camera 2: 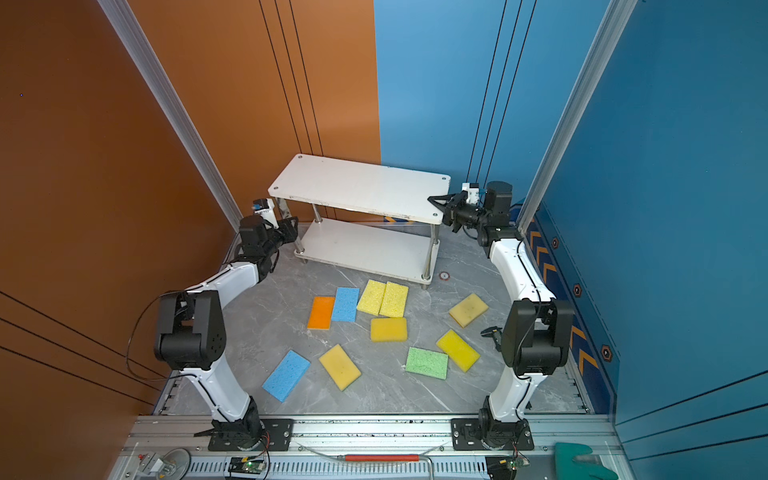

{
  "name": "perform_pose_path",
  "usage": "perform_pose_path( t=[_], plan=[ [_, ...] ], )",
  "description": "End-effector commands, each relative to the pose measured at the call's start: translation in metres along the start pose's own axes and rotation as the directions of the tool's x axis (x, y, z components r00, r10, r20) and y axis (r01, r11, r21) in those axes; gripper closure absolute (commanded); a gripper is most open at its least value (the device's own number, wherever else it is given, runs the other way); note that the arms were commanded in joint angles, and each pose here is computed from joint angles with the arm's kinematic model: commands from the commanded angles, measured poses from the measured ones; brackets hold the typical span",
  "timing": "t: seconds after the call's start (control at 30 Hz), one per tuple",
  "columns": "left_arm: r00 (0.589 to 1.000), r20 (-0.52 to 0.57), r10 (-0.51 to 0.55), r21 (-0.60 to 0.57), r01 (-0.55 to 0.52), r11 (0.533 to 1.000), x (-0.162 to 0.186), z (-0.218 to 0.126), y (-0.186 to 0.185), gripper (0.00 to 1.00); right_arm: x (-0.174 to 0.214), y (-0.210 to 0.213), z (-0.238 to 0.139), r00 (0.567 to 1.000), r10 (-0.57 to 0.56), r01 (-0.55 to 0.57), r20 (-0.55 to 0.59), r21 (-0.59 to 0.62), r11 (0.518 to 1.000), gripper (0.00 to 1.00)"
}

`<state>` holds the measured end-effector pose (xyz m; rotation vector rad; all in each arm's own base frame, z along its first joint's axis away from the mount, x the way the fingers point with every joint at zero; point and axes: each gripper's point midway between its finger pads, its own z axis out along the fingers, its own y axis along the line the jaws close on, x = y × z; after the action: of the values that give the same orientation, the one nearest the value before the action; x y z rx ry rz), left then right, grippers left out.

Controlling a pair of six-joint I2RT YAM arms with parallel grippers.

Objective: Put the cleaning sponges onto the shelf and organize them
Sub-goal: 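Grip the shelf top with both grippers and pull it nearer the robot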

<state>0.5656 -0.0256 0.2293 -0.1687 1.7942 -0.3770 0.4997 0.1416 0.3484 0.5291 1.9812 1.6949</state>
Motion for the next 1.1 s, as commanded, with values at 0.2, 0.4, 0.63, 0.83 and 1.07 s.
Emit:
perform_pose_path(
  t=[0.2,0.4,0.63,0.83,1.07],
  plan=[
    [0.999,-0.012,0.037,0.093,-0.036,0.995,0.005,-0.006,-0.031,0.95,0.019,-0.026,0.024,0.995,-0.052,0.055,-0.081,0.027,0.998,0.86],
    [0.999,0.01,0.038,0.085,-0.039,0.996,-0.001,-0.043,-0.037,0.95,0.024,-0.023,0.024,0.994,-0.061,0.063,-0.088,0.025,0.998,0.86],
    [1.0,-0.002,0.029,0.058,-0.029,0.998,0.015,-0.092,-0.035,0.94,0.032,-0.019,0.022,0.992,-0.069,0.072,-0.103,0.024,0.997,0.86],
    [1.0,-0.011,0.001,0.016,0.0,1.0,0.026,-0.123,-0.029,0.93,0.038,-0.022,0.026,0.99,-0.072,0.076,-0.12,0.031,0.997,0.86],
    [0.999,-0.029,-0.018,0.014,0.018,1.0,0.03,-0.138,-0.031,0.54,0.03,-0.013,0.02,0.99,-0.093,0.096,-0.101,0.025,0.995,0.65]
  ],
)
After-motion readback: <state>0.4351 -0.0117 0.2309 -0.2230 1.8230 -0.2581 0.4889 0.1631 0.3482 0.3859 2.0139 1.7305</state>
